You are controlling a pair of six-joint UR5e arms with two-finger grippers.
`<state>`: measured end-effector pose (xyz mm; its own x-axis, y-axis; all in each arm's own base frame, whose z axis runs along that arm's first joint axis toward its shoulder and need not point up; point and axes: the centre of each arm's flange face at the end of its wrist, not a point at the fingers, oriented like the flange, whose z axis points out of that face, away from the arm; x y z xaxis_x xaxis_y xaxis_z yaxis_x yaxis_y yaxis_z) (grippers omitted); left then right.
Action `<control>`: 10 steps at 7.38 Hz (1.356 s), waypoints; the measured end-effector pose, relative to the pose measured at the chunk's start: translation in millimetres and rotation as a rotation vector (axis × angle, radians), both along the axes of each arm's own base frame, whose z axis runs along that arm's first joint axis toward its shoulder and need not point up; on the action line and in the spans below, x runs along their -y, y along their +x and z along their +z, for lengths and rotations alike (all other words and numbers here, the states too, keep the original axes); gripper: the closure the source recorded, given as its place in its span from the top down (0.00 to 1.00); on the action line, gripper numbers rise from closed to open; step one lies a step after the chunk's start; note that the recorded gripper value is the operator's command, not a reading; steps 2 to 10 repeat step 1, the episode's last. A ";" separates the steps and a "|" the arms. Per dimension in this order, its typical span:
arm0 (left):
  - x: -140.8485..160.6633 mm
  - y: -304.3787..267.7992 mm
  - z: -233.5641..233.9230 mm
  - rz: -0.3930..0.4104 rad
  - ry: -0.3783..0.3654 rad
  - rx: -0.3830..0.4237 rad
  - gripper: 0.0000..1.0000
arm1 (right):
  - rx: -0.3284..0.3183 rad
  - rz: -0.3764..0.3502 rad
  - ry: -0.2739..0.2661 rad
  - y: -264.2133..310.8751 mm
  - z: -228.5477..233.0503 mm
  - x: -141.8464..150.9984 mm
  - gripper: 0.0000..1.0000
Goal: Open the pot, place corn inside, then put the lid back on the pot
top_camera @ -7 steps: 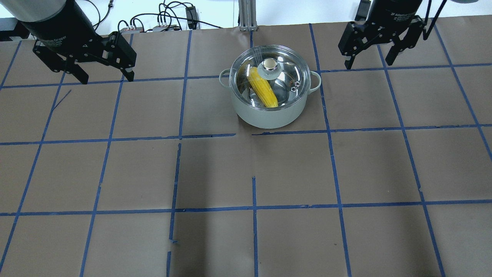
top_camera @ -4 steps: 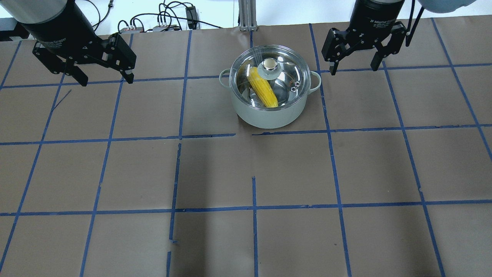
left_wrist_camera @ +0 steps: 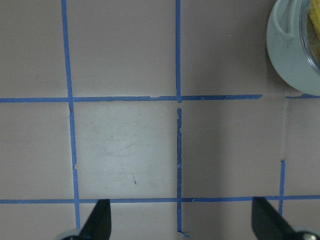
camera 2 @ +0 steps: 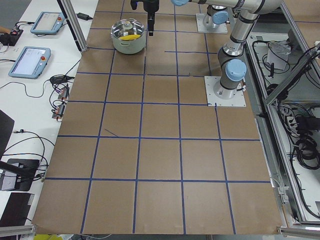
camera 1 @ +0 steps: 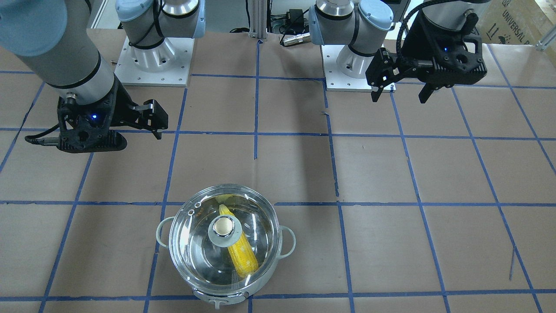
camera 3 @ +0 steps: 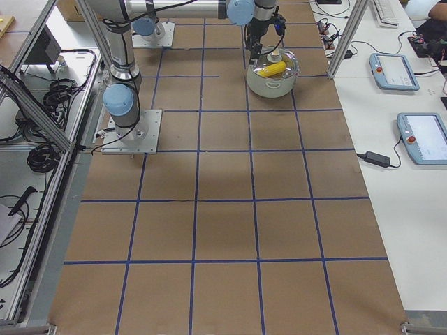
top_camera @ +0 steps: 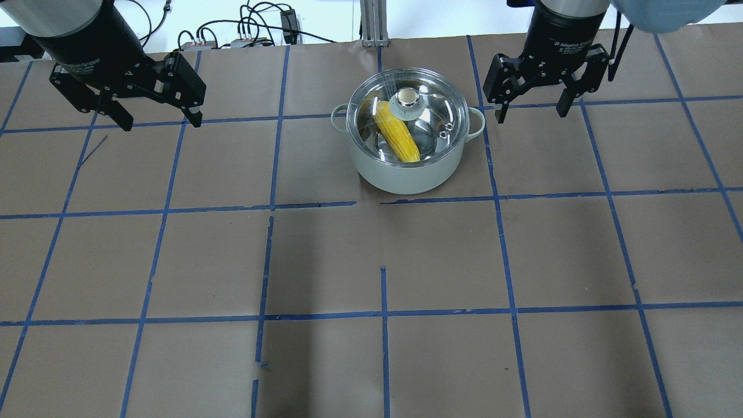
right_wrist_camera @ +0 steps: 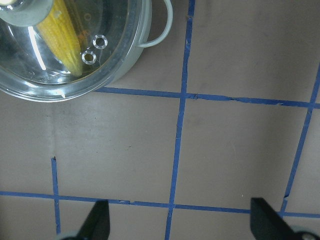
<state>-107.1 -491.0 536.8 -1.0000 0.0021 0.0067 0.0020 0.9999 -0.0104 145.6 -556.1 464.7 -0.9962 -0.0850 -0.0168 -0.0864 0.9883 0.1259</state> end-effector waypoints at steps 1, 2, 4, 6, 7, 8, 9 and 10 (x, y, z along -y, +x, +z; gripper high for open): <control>-2.5 -0.3 -3.9 -0.002 0.005 0.000 1.00 | 0.000 0.000 -0.010 0.0 0.4 1.0 1.00; -2.5 -0.3 -3.9 -0.002 0.005 0.000 1.00 | 0.000 0.000 -0.010 0.0 0.4 1.0 1.00; -2.5 -0.3 -3.9 -0.002 0.005 0.000 1.00 | 0.000 0.000 -0.010 0.0 0.4 1.0 1.00; -2.5 -0.3 -3.9 -0.002 0.005 0.000 1.00 | 0.000 0.000 -0.010 0.0 0.4 1.0 1.00; -2.5 -0.3 -3.9 -0.002 0.005 0.000 1.00 | 0.000 0.000 -0.010 0.0 0.4 1.0 1.00; -2.5 -0.3 -3.9 -0.002 0.005 0.000 1.00 | 0.000 0.000 -0.010 0.0 0.4 1.0 1.00; -2.5 -0.3 -3.9 -0.002 0.005 0.000 1.00 | 0.000 0.000 -0.010 0.0 0.4 1.0 1.00; -2.5 -0.3 -3.9 -0.002 0.005 0.000 1.00 | 0.000 0.000 -0.010 0.0 0.4 1.0 1.00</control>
